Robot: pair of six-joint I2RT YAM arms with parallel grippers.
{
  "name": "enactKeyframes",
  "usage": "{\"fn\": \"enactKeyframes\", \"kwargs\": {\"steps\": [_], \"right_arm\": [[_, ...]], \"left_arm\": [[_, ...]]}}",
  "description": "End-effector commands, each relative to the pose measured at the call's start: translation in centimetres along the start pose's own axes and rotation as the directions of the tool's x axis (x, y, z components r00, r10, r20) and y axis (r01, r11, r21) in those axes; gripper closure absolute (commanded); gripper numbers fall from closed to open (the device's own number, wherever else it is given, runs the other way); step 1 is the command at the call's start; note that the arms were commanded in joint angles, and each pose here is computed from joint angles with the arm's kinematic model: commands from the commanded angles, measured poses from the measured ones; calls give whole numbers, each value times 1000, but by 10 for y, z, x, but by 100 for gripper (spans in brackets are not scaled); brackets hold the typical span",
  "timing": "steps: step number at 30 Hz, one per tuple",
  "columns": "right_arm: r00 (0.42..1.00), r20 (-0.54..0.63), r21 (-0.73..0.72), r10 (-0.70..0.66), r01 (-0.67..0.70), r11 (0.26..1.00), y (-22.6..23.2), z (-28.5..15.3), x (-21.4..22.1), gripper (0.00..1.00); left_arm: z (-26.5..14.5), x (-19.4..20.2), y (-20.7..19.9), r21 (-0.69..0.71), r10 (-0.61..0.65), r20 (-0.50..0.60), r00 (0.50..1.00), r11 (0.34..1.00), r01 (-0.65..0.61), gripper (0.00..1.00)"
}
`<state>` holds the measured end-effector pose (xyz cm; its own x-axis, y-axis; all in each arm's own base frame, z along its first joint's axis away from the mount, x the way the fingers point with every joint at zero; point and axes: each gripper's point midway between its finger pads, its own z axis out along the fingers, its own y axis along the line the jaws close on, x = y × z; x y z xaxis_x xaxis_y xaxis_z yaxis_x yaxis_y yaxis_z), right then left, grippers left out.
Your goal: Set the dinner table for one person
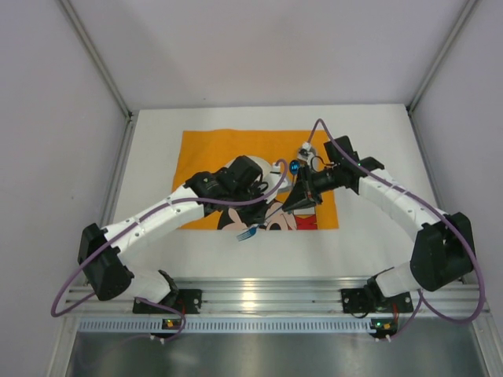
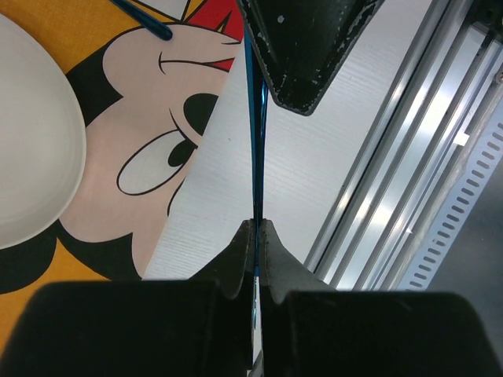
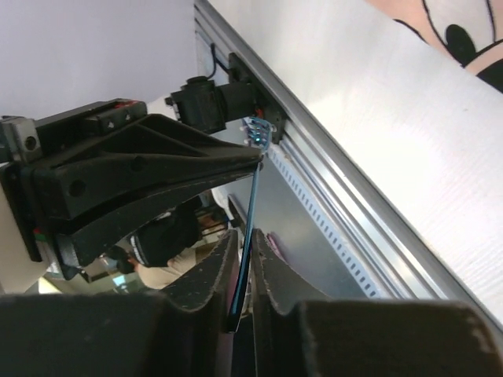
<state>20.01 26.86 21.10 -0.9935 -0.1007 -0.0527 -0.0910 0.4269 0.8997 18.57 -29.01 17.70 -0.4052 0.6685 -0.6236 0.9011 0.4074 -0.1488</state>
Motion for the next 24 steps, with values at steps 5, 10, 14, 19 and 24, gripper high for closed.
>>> {"fn": "enactKeyframes", "kwargs": {"steps": [5,10,14,19,24], "right_arm": [[996,-61,2,-58,59,998,2,12,19,100],[996,-63,4,-70,70,998,3,13,20,100],[994,-74,-8,-84,84,996,7,13,26,100],[992,-81,-3,-101,101,995,9,10,37,100],[994,-56,36,-94,96,995,1,10,36,100]], "left_arm": [[-5,-21,-2,7,25,71,997,1000,-25,100],[-8,-16,12,-74,47,42,998,996,-44,100],[-14,-24,39,-223,86,55,995,972,-72,100],[-25,-42,75,-415,124,72,990,906,-83,73],[-36,-66,84,-480,77,165,983,877,12,40]]}}
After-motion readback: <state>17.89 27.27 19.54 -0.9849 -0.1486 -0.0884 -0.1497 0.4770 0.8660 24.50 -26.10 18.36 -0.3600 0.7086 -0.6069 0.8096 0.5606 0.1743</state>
